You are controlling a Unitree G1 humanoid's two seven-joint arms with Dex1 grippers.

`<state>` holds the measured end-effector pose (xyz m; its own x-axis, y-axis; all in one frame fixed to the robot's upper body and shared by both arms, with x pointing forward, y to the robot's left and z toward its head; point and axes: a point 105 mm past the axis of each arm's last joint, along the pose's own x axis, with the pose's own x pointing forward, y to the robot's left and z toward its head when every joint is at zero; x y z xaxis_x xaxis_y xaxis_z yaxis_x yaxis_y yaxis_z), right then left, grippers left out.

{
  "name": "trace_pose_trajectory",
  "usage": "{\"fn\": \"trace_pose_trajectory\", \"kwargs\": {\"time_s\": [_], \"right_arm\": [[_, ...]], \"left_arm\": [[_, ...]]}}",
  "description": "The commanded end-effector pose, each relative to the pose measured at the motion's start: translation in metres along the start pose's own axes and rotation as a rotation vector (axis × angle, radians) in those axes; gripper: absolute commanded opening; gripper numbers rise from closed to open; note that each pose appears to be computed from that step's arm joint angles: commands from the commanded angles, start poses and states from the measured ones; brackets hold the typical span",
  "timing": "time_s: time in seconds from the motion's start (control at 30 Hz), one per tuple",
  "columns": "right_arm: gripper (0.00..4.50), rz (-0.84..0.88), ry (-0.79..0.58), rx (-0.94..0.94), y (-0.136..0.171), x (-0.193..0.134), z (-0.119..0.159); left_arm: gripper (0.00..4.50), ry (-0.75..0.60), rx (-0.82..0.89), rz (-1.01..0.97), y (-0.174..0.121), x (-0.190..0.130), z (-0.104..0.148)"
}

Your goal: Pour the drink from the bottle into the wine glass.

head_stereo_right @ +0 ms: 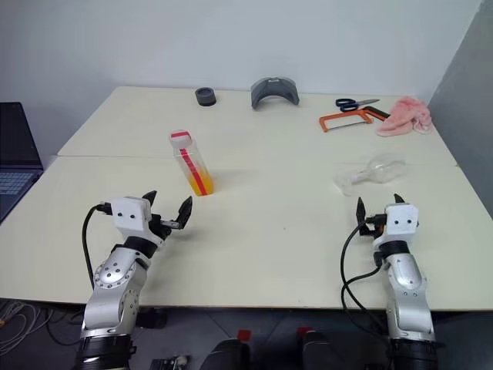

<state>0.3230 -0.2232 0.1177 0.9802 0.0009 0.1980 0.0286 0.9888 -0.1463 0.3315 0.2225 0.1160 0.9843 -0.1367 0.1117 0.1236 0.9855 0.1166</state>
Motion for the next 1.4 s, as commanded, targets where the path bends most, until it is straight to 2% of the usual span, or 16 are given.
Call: {"fn": "trace_pose_trajectory", "kwargs": {"time_s": [0.03, 0.57, 0.8, 0.93, 1.1, 1.23, 1.4], "right_arm": [[4.50, -0.012, -0.058, -0.013, -0.006, 0.002, 0.014], [4.50, -0.002, -0.052, -0.008, -0.003, 0.002, 0.012], [4.50, 0.001, -0.060, -0.022, -0.004, 0.003, 0.015], [4.50, 0.007, -0.066, -0.032, -0.006, 0.004, 0.017], [4.50, 0.161, -0.098, -0.027, 0.008, 0.003, 0.027], [4.50, 0.481, -0.096, 0.064, 0.047, -0.005, 0.049], [4.50, 0.704, -0.063, 0.115, 0.074, -0.013, 0.069]], "left_arm": [[4.47, -0.049, 0.002, -0.027, -0.003, 0.000, 0.013], [4.47, -0.030, 0.012, 0.005, 0.000, 0.002, 0.010], [4.47, -0.081, 0.010, -0.038, -0.006, 0.003, 0.017], [4.47, -0.118, -0.060, -0.085, -0.013, 0.003, 0.023], [4.47, -0.090, -0.014, -0.055, -0.016, 0.008, 0.019], [4.47, -0.087, -0.004, 0.036, -0.007, 0.017, 0.023], [4.47, -0.096, -0.017, 0.089, -0.010, 0.030, 0.032]]}}
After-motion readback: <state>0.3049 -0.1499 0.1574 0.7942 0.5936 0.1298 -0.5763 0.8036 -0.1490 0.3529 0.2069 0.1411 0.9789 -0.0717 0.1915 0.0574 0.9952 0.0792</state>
